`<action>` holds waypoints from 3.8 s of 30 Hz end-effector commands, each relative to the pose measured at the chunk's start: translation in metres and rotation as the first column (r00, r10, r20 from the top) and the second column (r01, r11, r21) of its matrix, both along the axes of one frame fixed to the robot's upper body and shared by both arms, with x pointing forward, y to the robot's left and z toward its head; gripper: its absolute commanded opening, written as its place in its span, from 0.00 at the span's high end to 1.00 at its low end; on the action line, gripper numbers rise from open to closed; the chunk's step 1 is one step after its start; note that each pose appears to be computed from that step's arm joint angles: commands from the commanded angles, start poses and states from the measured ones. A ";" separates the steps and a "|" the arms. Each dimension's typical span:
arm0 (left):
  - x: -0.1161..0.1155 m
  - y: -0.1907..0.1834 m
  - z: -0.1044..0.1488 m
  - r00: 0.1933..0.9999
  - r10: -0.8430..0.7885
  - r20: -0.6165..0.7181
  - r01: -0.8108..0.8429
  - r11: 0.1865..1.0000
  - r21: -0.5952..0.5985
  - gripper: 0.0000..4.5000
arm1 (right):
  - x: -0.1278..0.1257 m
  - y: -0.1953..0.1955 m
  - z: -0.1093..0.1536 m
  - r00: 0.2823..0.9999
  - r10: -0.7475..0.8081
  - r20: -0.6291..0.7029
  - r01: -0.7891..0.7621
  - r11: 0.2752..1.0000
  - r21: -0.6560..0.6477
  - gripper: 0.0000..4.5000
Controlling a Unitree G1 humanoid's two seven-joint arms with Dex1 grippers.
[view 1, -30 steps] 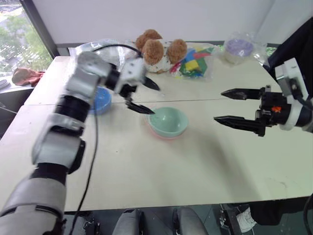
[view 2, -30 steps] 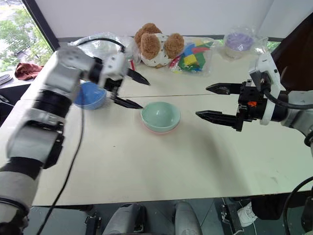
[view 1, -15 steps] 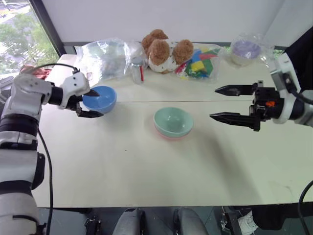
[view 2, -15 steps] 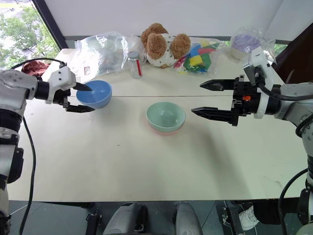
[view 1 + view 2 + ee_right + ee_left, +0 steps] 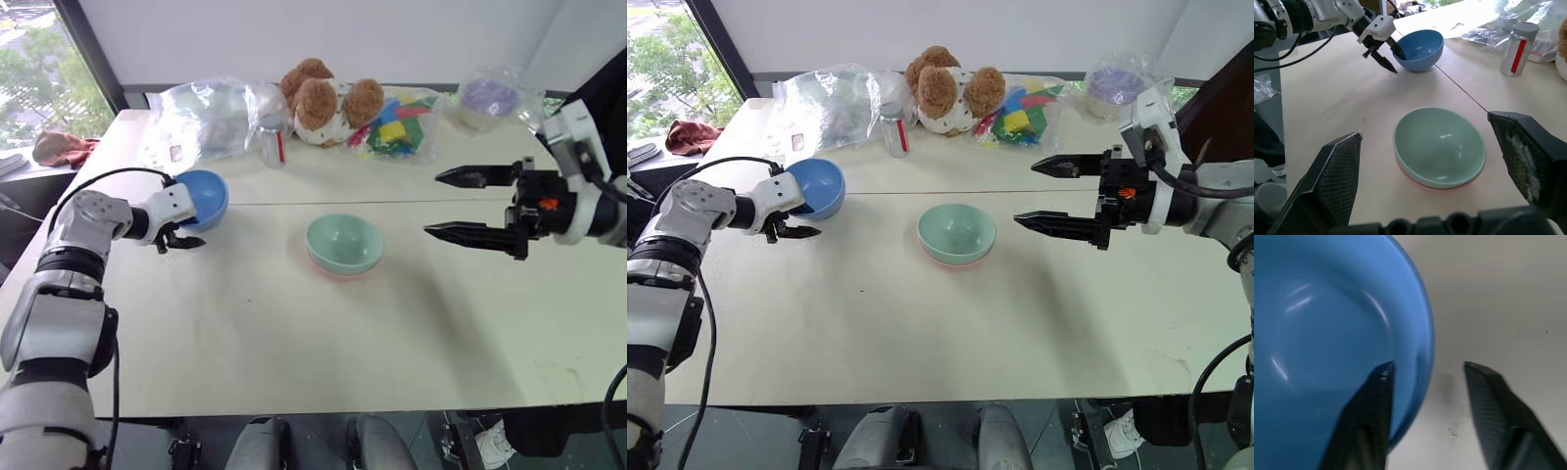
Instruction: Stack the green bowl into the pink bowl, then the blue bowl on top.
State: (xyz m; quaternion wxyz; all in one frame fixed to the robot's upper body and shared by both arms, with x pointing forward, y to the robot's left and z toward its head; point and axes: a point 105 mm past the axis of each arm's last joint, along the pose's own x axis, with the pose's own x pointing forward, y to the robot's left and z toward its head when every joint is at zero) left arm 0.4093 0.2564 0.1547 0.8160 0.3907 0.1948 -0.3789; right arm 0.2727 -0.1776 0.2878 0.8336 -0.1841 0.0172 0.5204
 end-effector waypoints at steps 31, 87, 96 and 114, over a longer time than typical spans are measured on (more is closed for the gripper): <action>-0.009 -0.140 0.105 0.801 -0.590 0.103 0.587 0.808 0.060 0.73 | -0.019 -0.008 0.005 0.993 -0.100 0.065 0.100 0.995 0.005 0.00; -0.036 -0.209 0.107 0.610 -0.788 0.080 0.792 0.604 -0.089 0.99 | -0.015 -0.015 0.008 0.988 -0.131 0.083 0.134 0.990 -0.035 0.00; -0.055 -0.229 0.079 0.494 -0.866 -0.081 0.868 0.496 -0.002 0.99 | -0.026 -0.019 0.005 0.980 -0.178 0.090 0.182 0.983 -0.027 0.00; -0.053 -0.223 0.118 0.511 -0.859 -0.014 0.859 0.511 -0.003 0.02 | -0.027 -0.019 0.000 0.977 -0.195 0.088 0.196 0.981 -0.005 0.00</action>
